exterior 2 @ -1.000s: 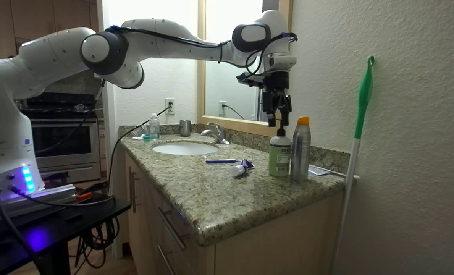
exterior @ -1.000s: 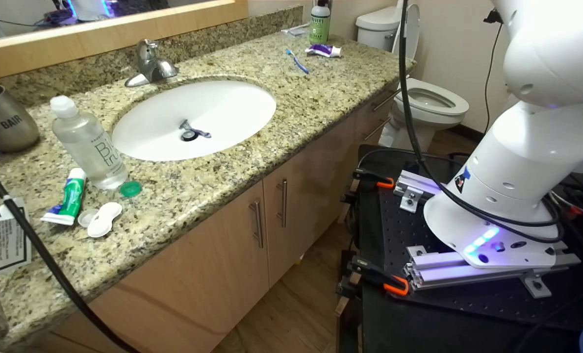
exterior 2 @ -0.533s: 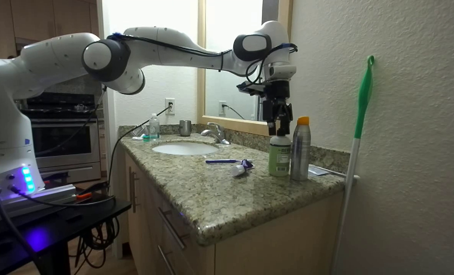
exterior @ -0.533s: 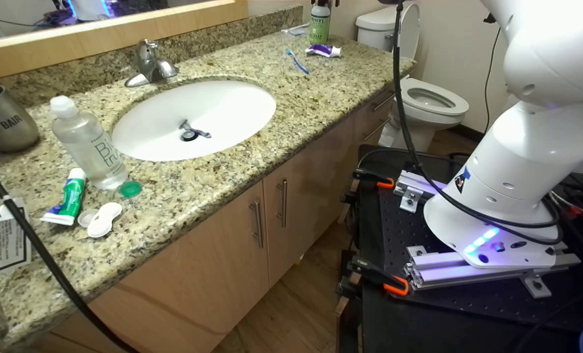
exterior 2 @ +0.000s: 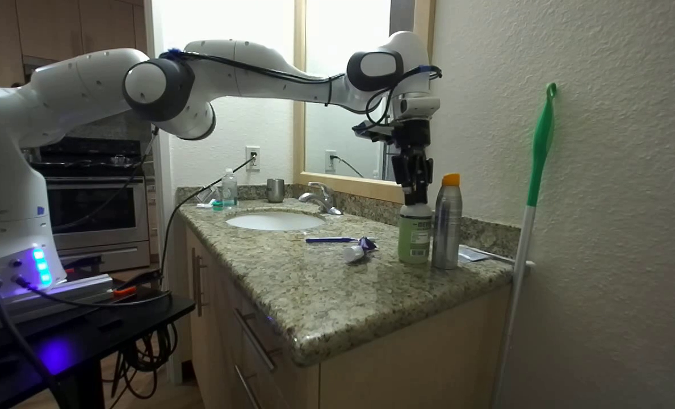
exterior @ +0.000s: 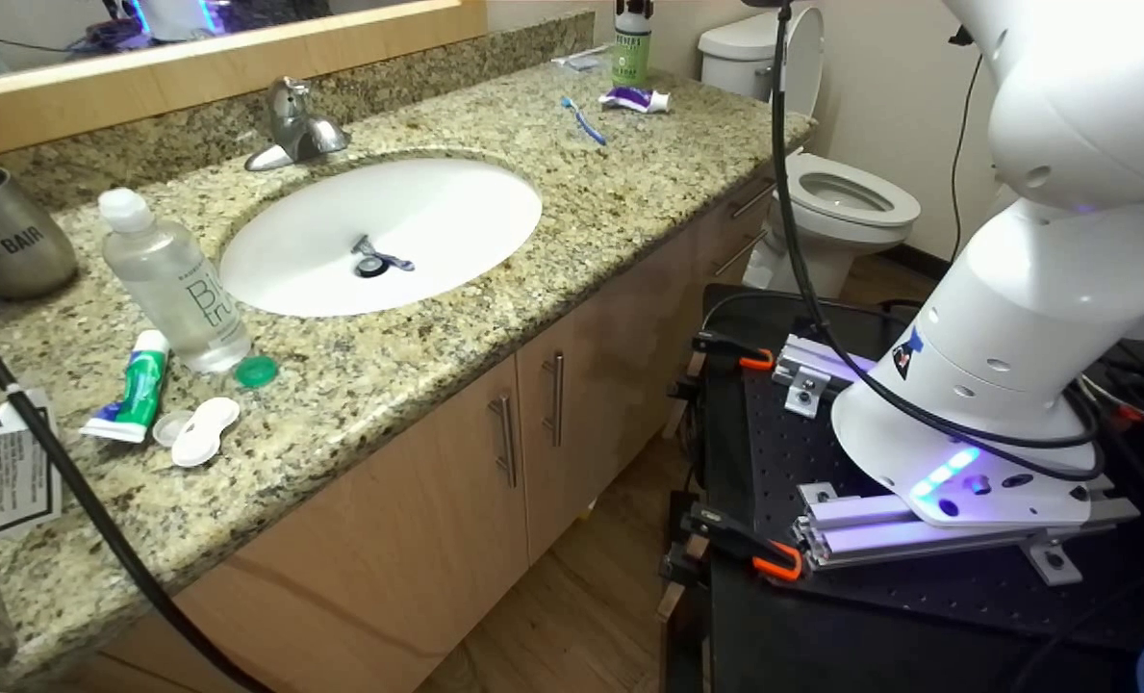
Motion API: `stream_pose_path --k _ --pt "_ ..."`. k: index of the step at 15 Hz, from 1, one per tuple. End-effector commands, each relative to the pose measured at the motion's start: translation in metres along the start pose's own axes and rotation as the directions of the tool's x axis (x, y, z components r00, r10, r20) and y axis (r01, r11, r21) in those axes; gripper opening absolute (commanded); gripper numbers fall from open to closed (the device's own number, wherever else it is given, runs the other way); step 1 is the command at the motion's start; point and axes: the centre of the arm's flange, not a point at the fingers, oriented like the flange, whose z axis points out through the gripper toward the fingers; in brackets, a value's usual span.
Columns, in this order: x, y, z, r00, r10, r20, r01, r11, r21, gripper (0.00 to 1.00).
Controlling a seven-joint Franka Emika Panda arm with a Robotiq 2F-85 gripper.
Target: Move the green and white pump bottle to the left side of the counter
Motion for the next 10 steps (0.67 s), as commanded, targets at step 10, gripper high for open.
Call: stream_pose_path --k 10 --pt "-0.035 0.020 -0.070 0.948 -0.315 0.048 0.305 0.940 0.152 0.08"
